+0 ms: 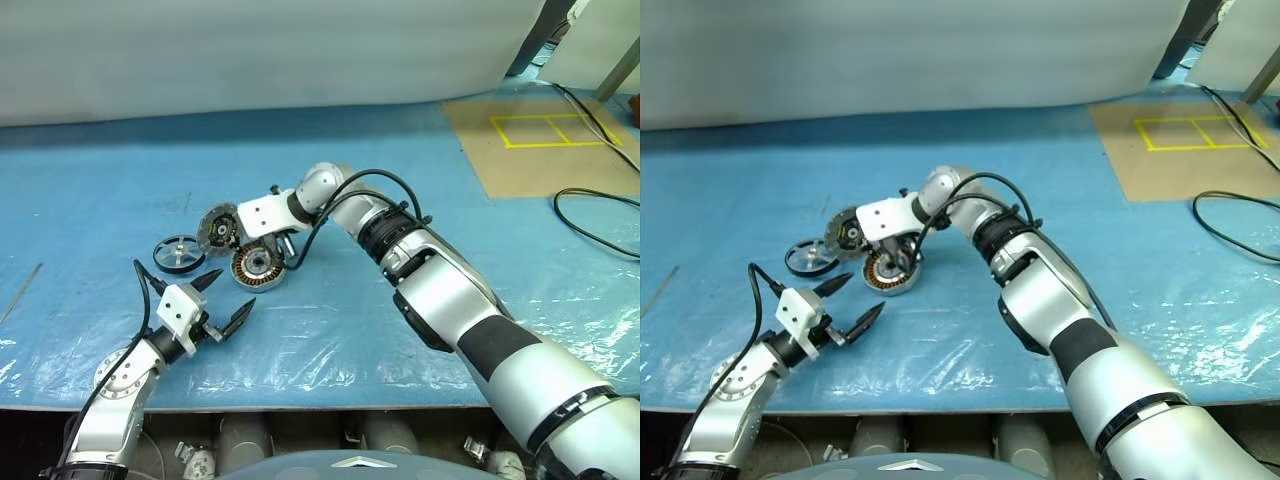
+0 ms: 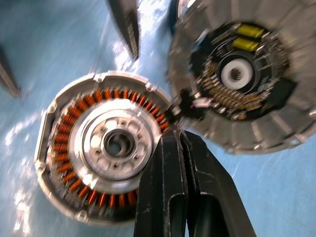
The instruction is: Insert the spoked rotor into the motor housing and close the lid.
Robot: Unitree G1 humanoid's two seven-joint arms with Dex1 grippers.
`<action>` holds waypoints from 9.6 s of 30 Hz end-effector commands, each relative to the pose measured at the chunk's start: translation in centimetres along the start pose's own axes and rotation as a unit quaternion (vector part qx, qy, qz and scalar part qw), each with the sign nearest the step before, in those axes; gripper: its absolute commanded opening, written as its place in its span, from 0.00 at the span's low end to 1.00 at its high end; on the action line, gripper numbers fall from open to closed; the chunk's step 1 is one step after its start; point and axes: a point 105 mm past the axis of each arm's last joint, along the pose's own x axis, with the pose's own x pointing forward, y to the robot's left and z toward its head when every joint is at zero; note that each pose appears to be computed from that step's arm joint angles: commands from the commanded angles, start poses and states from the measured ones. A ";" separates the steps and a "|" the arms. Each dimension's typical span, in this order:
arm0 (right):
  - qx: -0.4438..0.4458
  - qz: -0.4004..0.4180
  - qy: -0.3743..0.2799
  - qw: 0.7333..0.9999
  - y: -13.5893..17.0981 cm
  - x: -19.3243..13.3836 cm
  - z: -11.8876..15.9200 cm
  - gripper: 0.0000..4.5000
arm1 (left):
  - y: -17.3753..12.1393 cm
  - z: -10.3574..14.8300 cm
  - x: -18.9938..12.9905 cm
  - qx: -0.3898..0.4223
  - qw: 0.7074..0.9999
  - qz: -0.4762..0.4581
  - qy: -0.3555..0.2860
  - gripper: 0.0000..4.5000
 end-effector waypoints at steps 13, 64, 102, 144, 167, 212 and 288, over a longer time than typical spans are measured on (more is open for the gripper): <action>0.232 -0.049 -0.167 0.957 2.3 0.6 -0.4 0.01 | 0.4 0.7 -0.2 0.010 1.000 0.002 -0.011 1.00; 0.325 -0.050 -0.112 0.938 7.2 2.5 -6.6 0.01 | 0.8 0.7 -0.6 0.011 1.000 0.007 -0.009 1.00; 0.329 -0.077 -0.222 0.915 4.7 -2.0 -3.2 0.00 | 14.1 5.6 -2.6 0.108 0.953 -0.207 0.191 0.96; 0.352 -0.117 -0.248 0.895 6.1 -4.6 -1.2 0.00 | 15.2 4.0 2.5 0.341 0.851 -0.273 0.290 0.65; 0.349 -0.115 -0.237 0.899 6.0 -4.3 -1.7 0.00 | 14.6 3.5 1.9 0.296 0.869 -0.284 0.277 0.65; 0.345 -0.112 -0.223 0.905 6.1 -3.7 -2.3 0.00 | 15.0 4.7 2.8 0.390 0.846 -0.261 0.251 0.65; 0.311 -0.141 -0.211 0.916 7.3 -7.1 -4.7 0.00 | 2.9 8.5 -2.7 -0.004 0.994 -0.100 -0.035 0.40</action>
